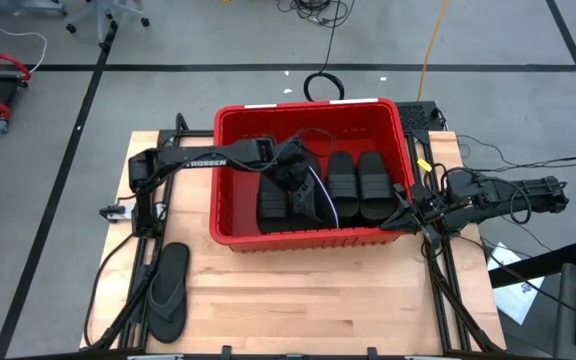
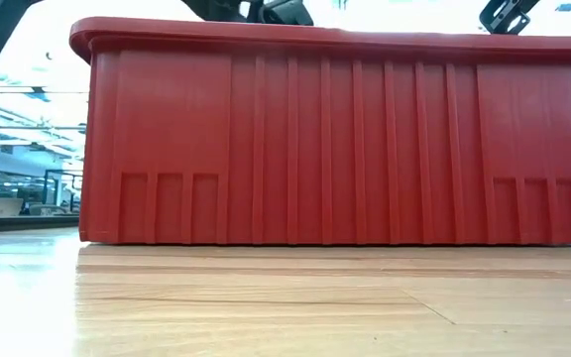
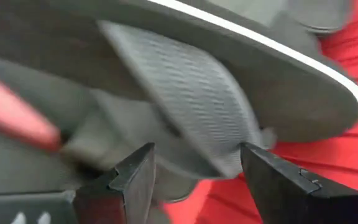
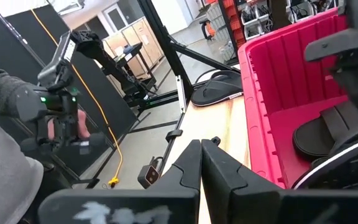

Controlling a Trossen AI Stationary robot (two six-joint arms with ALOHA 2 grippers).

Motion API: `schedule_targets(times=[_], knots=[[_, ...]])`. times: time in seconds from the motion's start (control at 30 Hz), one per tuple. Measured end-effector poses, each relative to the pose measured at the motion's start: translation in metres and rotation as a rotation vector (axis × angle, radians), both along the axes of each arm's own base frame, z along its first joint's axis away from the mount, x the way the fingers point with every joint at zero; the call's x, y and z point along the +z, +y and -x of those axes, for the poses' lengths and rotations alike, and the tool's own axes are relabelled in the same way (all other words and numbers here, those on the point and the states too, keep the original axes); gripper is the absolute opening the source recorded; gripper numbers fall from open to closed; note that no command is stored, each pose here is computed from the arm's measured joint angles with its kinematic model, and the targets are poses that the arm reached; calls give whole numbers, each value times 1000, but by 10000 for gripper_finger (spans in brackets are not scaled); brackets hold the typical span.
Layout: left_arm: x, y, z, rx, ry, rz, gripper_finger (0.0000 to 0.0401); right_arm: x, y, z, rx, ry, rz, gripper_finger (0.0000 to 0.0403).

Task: Pick and place slides into bin
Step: Put the black slide into the red bin

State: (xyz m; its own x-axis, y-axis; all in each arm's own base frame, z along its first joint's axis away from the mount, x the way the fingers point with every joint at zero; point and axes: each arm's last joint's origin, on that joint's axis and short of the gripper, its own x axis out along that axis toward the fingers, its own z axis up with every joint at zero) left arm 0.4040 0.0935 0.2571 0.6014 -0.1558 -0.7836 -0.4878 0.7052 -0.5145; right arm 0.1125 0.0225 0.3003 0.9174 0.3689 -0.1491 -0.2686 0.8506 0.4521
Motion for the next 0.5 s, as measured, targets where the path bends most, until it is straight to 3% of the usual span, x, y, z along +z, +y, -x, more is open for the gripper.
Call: schedule_targets(times=[0.13,0.4,0.5], knots=[[-9,-3,-5,-22,-90,53,230,0,0,0,0,1,0,0],[-8,-9,-12,-44,-174,35,229,0,0,0,0,0,1,0],[-8,-11,-12,-70,-168,19,204,0,0,0,0,0,3,0]])
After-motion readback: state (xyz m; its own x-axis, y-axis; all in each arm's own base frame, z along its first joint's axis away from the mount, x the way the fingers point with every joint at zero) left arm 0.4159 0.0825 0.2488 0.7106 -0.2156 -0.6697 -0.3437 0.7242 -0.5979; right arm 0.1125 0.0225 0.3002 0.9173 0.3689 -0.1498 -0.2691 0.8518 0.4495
